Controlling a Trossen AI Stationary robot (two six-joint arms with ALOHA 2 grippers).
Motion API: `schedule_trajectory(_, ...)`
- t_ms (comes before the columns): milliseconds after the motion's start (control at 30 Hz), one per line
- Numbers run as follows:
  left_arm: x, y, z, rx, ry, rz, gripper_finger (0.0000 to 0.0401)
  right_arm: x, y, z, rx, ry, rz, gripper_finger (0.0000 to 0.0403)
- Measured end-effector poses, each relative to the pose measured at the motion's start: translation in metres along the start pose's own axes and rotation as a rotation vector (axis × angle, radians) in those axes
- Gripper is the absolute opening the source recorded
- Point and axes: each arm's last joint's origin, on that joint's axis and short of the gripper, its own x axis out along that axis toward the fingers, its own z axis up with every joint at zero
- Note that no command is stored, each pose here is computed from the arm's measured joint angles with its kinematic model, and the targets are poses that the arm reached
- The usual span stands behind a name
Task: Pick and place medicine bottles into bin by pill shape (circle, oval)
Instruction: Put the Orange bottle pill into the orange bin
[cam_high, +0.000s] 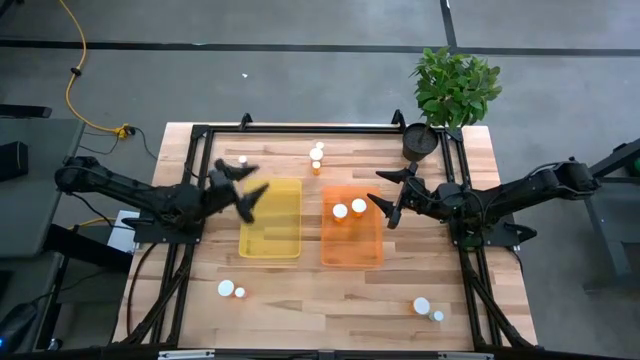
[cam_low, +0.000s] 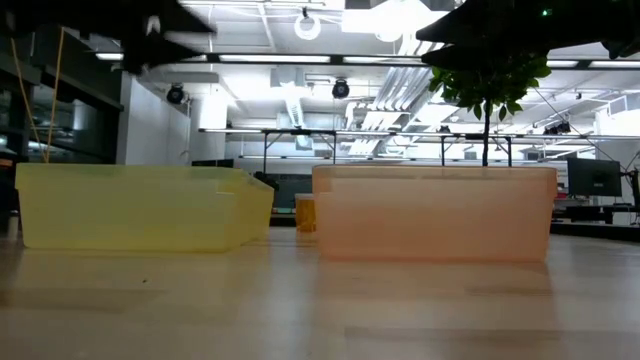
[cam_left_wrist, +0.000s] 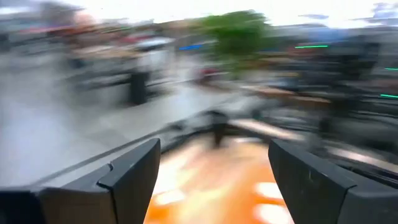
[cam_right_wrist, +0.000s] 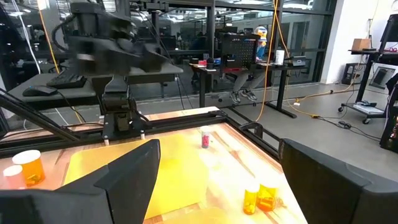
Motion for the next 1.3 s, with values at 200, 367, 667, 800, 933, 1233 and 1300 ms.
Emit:
schedule_trajectory(200, 0.012, 0.028, -0.023, -0.036, 0.132, 0.365, 0.0285, 0.000, 0.000, 0.000, 0.004, -0.001, 0.000, 0.0320)
schedule_trajectory(367, 0.027, 0.065, -0.048, -0.118, 0.349, 0.553, 0.0284, 0.000, 0.000, 0.000, 0.028, -0.003, -0.005, 0.0320)
schedule_trajectory(667, 0.051, 0.101, -0.084, -0.167, 0.567, 0.745, 0.0284, 0.000, 0.000, 0.000, 0.022, -0.003, -0.004, 0.0320)
schedule_trajectory(800, 0.065, 0.099, -0.089, -0.160, 0.541, 0.698, 0.0284, 0.000, 0.000, 0.000, 0.024, -0.002, -0.004, 0.0320)
schedule_trajectory(933, 0.070, 0.101, -0.095, -0.147, 0.554, 0.711, 0.0284, 0.000, 0.000, 0.000, 0.028, -0.003, -0.003, 0.0320)
schedule_trajectory(1233, 0.072, 0.110, -0.100, -0.144, 0.577, 0.765, 0.0283, 0.000, 0.000, 0.000, 0.026, 0.001, -0.003, 0.0320)
schedule_trajectory(1300, 0.072, 0.110, -0.101, -0.144, 0.584, 0.763, 0.0280, 0.000, 0.000, 0.000, 0.026, 0.001, -0.003, 0.0320)
